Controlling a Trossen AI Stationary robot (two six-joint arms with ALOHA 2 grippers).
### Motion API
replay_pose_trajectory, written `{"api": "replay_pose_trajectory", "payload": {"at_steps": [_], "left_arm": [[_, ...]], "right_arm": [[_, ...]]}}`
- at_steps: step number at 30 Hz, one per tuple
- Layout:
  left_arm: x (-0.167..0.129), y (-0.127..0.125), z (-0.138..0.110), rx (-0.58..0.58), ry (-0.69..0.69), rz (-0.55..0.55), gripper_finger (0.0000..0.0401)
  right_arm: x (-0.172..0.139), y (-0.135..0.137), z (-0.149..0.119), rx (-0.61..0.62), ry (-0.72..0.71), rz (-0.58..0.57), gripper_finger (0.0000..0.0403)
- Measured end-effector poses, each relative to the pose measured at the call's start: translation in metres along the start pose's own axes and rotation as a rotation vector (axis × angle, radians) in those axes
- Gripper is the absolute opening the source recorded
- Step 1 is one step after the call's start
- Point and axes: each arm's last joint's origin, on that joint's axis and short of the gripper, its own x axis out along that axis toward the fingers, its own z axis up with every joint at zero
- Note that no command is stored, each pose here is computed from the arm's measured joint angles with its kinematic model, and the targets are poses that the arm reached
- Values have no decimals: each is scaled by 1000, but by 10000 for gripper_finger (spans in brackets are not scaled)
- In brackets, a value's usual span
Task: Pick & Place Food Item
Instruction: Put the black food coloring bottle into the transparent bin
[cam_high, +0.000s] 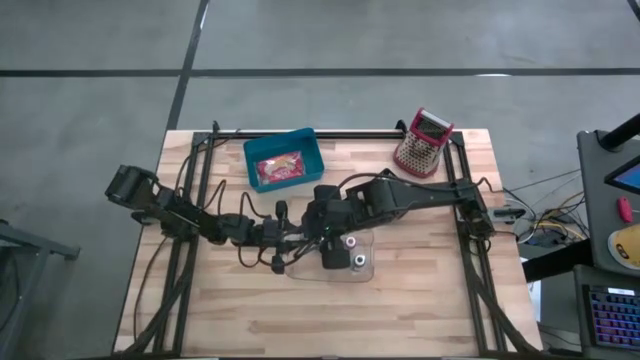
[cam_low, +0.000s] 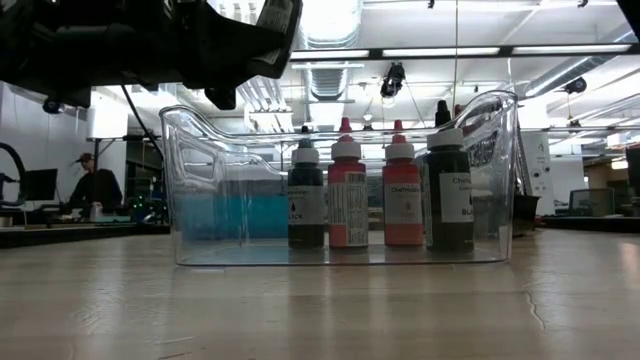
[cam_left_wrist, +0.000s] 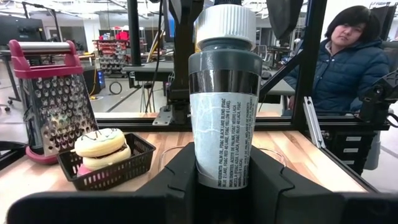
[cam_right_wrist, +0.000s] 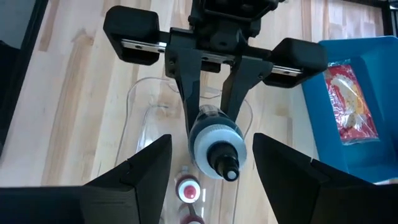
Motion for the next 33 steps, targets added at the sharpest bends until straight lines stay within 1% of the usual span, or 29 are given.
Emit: {"api": "replay_pose_trajectory", "payload": {"at_steps": [4, 14, 20, 28, 33], "left_arm": [[0, 0, 0, -1, 0, 0, 92], [0, 0, -1, 1, 8, 2, 92], [0, 0, -1, 1, 10, 1, 92], [0, 0, -2, 3, 16, 1, 92], [0, 1, -2, 2, 16, 1, 91]], "right_arm": [[0, 0, 0, -1, -1, 1, 211], [13, 2, -2, -20, 36, 8, 203], [13, 1, -2, -22, 45, 7, 171], [14, 1, -4, -21, 59, 4, 109], [14, 1, -4, -22, 62, 4, 109]]}}
